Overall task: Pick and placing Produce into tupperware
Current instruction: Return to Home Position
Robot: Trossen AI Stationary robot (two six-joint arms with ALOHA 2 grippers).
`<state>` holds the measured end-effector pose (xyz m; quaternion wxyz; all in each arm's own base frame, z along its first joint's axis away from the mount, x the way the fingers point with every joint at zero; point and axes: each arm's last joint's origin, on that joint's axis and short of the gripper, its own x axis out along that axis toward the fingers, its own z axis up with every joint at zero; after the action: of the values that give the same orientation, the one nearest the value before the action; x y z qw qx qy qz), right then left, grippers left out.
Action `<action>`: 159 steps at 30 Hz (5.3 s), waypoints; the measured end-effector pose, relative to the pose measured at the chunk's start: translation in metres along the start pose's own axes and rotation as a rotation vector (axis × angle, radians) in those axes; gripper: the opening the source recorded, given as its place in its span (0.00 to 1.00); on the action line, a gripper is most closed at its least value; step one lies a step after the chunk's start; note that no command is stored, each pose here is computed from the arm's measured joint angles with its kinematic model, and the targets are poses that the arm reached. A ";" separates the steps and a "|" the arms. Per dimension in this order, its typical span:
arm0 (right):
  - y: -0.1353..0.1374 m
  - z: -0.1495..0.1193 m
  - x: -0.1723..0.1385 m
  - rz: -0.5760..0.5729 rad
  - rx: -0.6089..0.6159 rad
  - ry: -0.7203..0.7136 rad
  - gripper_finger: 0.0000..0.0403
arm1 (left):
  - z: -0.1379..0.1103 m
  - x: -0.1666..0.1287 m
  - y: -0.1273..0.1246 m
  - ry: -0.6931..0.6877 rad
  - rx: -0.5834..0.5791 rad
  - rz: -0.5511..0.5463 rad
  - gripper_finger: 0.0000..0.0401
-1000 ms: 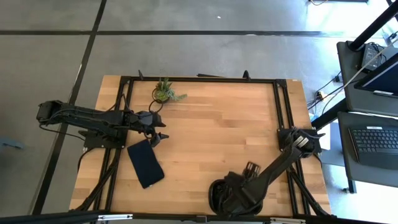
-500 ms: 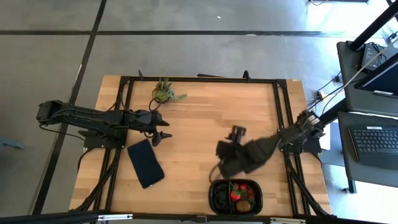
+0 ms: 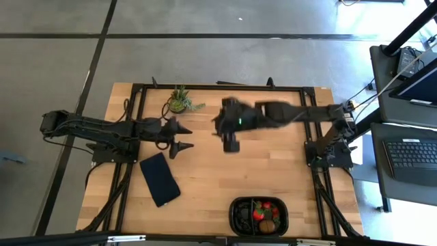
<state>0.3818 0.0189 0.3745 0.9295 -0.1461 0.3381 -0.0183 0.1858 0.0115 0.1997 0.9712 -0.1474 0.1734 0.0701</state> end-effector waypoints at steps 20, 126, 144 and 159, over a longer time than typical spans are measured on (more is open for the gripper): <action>-0.071 -0.138 -0.077 -0.206 0.222 -0.288 0.57 | 0.026 -0.055 0.011 -0.245 0.167 0.038 0.76; 0.026 -0.350 -0.083 -0.316 0.479 -0.607 0.57 | -0.054 -0.073 0.029 -0.403 0.164 -0.078 0.76; 0.026 -0.350 -0.083 -0.254 0.676 -0.645 0.57 | -0.054 -0.073 0.029 -0.403 0.164 -0.076 0.76; 0.026 -0.350 -0.083 -0.254 0.677 -0.645 0.57 | -0.054 -0.073 0.029 -0.403 0.164 -0.076 0.76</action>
<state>0.0940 -0.0363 0.1639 0.9727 0.1261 -0.0128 -0.1944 0.0959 0.0158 0.1697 0.9969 -0.0575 -0.0247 0.0473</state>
